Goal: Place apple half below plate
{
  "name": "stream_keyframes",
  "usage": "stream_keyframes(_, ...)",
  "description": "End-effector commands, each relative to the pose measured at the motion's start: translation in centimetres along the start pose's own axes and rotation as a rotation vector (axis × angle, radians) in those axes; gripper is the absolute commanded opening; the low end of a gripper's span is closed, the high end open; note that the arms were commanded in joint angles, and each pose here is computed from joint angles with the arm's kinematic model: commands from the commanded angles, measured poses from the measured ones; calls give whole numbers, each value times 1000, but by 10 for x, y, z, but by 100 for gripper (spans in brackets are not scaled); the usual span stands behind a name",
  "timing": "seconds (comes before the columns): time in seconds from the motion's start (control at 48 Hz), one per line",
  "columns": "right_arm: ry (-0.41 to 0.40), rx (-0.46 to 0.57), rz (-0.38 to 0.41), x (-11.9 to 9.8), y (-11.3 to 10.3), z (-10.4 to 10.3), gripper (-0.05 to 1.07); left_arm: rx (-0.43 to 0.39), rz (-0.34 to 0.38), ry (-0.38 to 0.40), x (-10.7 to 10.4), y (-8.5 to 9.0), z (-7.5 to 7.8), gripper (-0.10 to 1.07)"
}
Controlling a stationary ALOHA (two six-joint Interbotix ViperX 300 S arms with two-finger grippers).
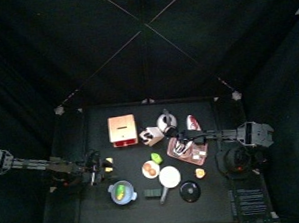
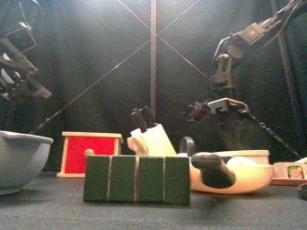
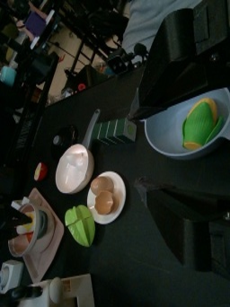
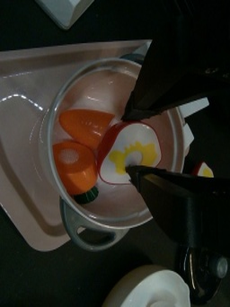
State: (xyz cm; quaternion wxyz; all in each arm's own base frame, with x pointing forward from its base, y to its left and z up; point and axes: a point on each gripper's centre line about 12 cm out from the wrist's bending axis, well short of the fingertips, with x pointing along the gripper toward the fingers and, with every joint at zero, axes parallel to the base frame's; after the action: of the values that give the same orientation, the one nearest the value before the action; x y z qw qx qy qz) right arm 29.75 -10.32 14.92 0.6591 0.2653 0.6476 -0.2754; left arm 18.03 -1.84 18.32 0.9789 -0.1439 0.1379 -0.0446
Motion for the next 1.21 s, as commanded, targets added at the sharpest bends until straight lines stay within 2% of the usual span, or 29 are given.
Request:
stream_keyframes(0.0, -80, -6, 39, -27, 4, 3, 80, 5, -9, -31, 3, -3, 12, 91)
stream_keyframes(0.229, -165, -36, 92, -65, 8, -15, 80, 6, -17, -57, 4, -6, 23, 91)
stream_keyframes(0.375, -193, -112, 151, -75, 26, -43, 80, 4, -22, -76, 5, -9, 31, 91)
stream_keyframes(0.583, -198, -268, 208, -51, 56, -87, 80, 5, -29, -100, 6, -11, 41, 91)
stream_keyframes(0.708, -201, -312, 212, -29, 58, -102, 80, 0, -29, -122, 7, -12, 49, 91)
stream_keyframes(0.896, -235, -310, 231, -12, 54, -106, 82, -8, -15, -162, 7, -10, 61, 91)
stream_keyframes(1.188, -213, -350, 190, 7, 45, -118, 94, -71, 22, -180, 6, -3, 63, 91)
